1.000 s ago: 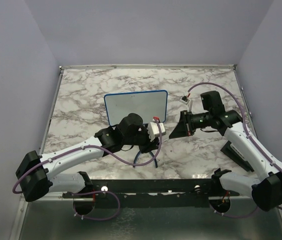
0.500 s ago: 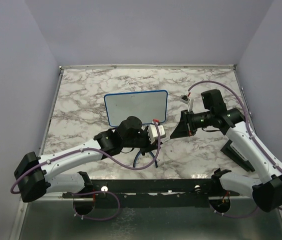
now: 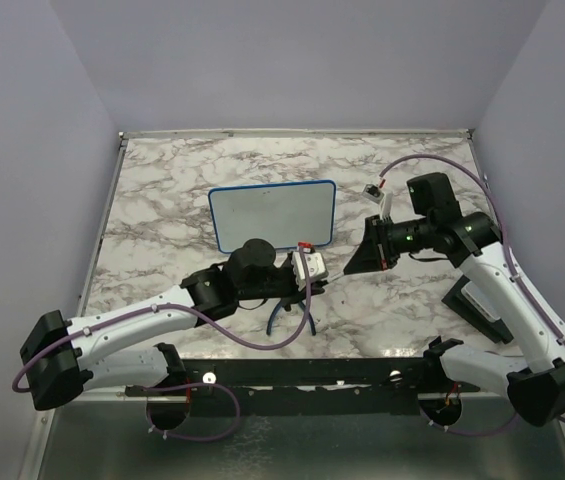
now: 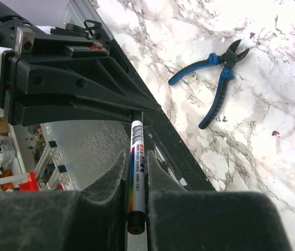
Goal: Write a sentence on the whiteboard
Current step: Open the whiteboard marker.
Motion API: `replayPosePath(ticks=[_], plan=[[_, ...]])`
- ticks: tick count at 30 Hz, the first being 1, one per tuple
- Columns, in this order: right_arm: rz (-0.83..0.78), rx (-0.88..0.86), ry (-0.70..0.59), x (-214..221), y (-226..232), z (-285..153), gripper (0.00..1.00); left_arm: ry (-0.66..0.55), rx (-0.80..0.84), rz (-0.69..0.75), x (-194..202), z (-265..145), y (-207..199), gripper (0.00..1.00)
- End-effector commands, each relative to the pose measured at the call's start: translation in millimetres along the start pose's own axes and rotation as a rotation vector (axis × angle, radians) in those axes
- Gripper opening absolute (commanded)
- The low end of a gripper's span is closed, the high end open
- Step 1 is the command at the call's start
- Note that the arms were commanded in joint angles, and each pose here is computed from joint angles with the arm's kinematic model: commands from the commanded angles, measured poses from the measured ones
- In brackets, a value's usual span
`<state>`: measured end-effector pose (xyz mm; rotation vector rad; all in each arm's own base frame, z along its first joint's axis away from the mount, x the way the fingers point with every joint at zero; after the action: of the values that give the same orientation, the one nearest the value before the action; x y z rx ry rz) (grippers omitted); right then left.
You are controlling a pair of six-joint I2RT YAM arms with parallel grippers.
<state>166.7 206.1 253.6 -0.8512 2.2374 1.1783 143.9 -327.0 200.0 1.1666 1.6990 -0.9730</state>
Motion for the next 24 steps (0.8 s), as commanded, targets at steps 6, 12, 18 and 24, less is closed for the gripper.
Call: replayPosePath(ticks=[6,12,18,24], plan=[[-0.031,0.182,-0.014,-4.9,-10.7,-26.6,0.00,0.204,-0.065,-0.016,61.6,-20.1,9.5,0.00],[-0.041,0.220,-0.022,-9.2,-10.3,-34.5,0.00,0.218,-0.060,-0.011,67.1,-19.3,7.3,0.00],[-0.048,0.223,-0.029,-9.0,-6.0,-39.0,0.00,0.217,-0.065,-0.002,68.1,-20.5,6.4,0.00],[-0.049,0.274,-0.038,-11.5,-7.8,-46.3,0.00,0.207,-0.126,-0.003,64.0,-22.5,15.6,0.00]])
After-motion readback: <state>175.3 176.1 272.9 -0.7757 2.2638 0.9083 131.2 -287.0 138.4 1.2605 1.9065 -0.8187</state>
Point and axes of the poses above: each gripper's point midway between its finger pads, its own z axis out along the fingers, its own y axis along the line the jaws close on, x = y × z, the point moved 1 cm from there along -z, back along the fingers, and after that the axes turned 10 degrees about -z, right-handed, at the moved point
